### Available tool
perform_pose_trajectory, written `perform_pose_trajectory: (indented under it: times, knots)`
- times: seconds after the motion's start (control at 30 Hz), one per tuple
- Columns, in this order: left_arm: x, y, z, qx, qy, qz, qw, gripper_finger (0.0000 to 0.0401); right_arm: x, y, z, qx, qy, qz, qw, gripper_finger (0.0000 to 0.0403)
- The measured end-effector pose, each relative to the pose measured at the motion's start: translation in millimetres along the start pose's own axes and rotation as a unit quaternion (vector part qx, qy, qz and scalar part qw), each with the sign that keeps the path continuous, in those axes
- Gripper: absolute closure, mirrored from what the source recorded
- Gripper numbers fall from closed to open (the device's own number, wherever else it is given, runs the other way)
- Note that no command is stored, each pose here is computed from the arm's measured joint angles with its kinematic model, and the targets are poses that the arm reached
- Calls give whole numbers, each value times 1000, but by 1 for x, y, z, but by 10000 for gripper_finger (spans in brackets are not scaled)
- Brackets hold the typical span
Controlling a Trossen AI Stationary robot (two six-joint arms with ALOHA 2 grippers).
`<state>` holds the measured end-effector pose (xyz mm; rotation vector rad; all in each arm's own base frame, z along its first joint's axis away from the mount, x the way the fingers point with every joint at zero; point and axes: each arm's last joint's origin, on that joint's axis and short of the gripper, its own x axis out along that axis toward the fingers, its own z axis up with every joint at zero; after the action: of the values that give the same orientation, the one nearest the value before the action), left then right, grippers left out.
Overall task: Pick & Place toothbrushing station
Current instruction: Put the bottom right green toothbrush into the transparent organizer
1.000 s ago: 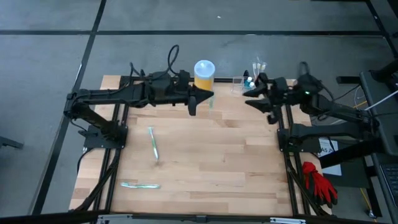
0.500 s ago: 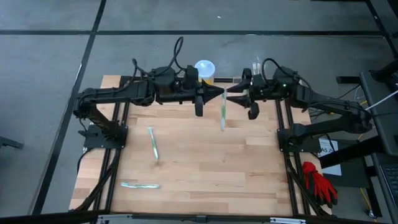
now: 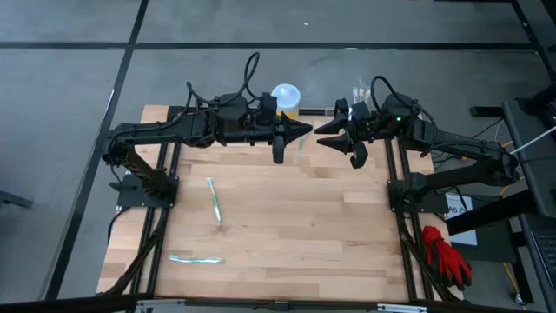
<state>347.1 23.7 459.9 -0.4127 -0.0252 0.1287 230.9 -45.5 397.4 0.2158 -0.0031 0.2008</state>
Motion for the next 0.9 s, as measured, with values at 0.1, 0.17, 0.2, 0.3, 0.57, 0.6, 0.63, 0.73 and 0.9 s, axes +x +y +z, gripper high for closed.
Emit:
perform_pose_trajectory:
  times: [0.1, 0.17, 0.2, 0.3, 0.57, 0.6, 0.63, 0.73, 0.9]
  knots:
    - [0, 1, 1, 0, -2, 0, 1000, 399, 0, 0, 0, 1, -2, -4, 1000, 243]
    - [0, 1, 1, 0, -4, 0, 1000, 399, 1, -1, 0, 3, -2, -8, 1000, 235]
    - [0, 1, 1, 0, -4, 0, 1000, 399, 1, -1, 0, 7, -1, -8, 1000, 231]
    - [0, 1, 1, 0, -5, 0, 1000, 399, 5, -3, -3, 21, 5, -10, 1000, 216]
    - [0, 0, 4, -1, -19, -7, 1000, 399, 16, -9, -4, 41, -12, 2, 999, 184]
    - [0, 0, 5, -1, -21, -9, 1000, 399, 18, -9, -4, 46, -14, 6, 999, 182]
    - [0, 0, 5, -1, -22, -11, 1000, 399, 19, -10, -5, 47, -15, 9, 999, 182]
    - [5, 0, 2, -1, -21, -17, 1000, 399, 24, -13, -8, 58, -11, 9, 998, 181]
    - [17, 1, -6, -15, -18, -38, 999, 399, 28, -14, -4, 56, -20, 12, 998, 181]
